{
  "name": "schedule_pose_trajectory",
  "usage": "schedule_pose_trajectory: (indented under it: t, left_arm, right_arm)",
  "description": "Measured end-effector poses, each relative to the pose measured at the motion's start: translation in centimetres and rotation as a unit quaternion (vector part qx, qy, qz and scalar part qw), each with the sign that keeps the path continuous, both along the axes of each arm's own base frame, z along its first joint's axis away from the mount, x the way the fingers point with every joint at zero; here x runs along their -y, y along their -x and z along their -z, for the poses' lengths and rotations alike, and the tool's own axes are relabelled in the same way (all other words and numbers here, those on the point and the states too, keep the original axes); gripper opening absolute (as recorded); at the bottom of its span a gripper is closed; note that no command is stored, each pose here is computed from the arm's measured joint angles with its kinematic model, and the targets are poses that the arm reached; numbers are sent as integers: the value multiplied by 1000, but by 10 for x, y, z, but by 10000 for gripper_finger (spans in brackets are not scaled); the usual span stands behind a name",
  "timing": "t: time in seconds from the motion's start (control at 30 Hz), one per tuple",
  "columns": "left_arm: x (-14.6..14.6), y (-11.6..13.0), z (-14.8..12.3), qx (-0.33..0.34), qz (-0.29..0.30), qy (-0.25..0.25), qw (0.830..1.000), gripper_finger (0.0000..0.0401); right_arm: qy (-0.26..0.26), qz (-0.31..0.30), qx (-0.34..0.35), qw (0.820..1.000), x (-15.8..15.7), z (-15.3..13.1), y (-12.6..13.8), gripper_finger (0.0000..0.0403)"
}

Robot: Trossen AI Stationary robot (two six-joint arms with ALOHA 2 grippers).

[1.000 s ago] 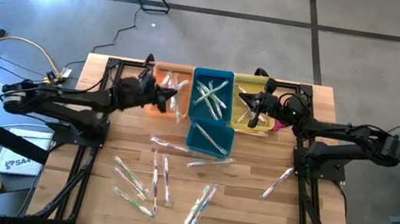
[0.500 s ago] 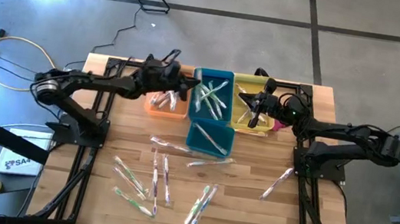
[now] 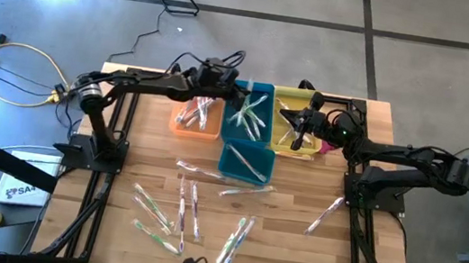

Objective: Pick & Place Toothbrushes
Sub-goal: Put the green toothbrush into the top blue bin, then put the violet toothbrush into the yellow bin

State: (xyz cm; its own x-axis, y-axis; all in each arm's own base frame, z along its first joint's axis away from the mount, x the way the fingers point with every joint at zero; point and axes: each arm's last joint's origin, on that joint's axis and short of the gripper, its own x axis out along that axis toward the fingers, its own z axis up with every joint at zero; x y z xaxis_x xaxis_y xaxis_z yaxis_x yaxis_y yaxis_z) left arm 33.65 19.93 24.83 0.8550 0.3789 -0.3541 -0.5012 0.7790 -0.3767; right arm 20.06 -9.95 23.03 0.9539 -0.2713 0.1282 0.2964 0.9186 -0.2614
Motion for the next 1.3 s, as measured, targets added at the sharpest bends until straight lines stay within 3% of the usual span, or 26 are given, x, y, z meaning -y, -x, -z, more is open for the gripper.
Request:
schedule_pose_trajectory:
  t: [0.67,0.83,1.3]
  left_arm:
    - [-11,-20,57,-46,-15,74,996,23]
    - [-11,-19,60,-53,-17,78,995,31]
    - [-12,-19,60,-61,-25,72,995,145]
  right_arm:
    - [0,0,0,1000,0,0,0,2]
    - [0,0,0,1000,0,0,0,2]
    - [0,0,0,1000,0,0,0,2]
